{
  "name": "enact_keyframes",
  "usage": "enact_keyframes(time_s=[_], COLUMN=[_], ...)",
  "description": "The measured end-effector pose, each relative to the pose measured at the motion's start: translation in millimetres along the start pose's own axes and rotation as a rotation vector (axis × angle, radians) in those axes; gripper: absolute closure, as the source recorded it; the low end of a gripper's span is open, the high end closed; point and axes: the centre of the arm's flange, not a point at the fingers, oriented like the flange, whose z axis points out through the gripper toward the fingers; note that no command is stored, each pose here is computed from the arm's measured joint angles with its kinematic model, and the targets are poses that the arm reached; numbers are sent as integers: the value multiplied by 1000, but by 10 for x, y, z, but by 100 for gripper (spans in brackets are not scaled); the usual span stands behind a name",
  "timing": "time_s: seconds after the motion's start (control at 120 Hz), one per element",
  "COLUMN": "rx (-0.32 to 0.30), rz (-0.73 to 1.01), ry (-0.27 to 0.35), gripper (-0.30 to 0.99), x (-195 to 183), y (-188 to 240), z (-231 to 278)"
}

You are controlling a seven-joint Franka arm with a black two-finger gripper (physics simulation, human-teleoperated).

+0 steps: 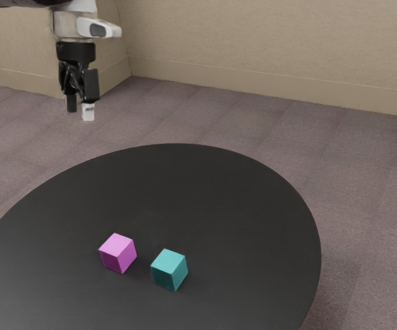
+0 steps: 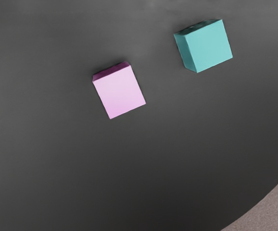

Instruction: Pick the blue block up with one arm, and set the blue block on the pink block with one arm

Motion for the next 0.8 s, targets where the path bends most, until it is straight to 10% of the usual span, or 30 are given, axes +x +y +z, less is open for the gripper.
enact_keyframes(time_s=[0.183,0.3,0.558,0.683,0.8], rx=[46,207,225,351,128], rz=[120,239,623,785,835], ry=[159,290,-1,43,112], gripper=[0,0,0,0,0], x=[79,-321,-8,-196,4], y=[-168,510,1215,1729,1095], z=[-167,-878,761,1078,1866])
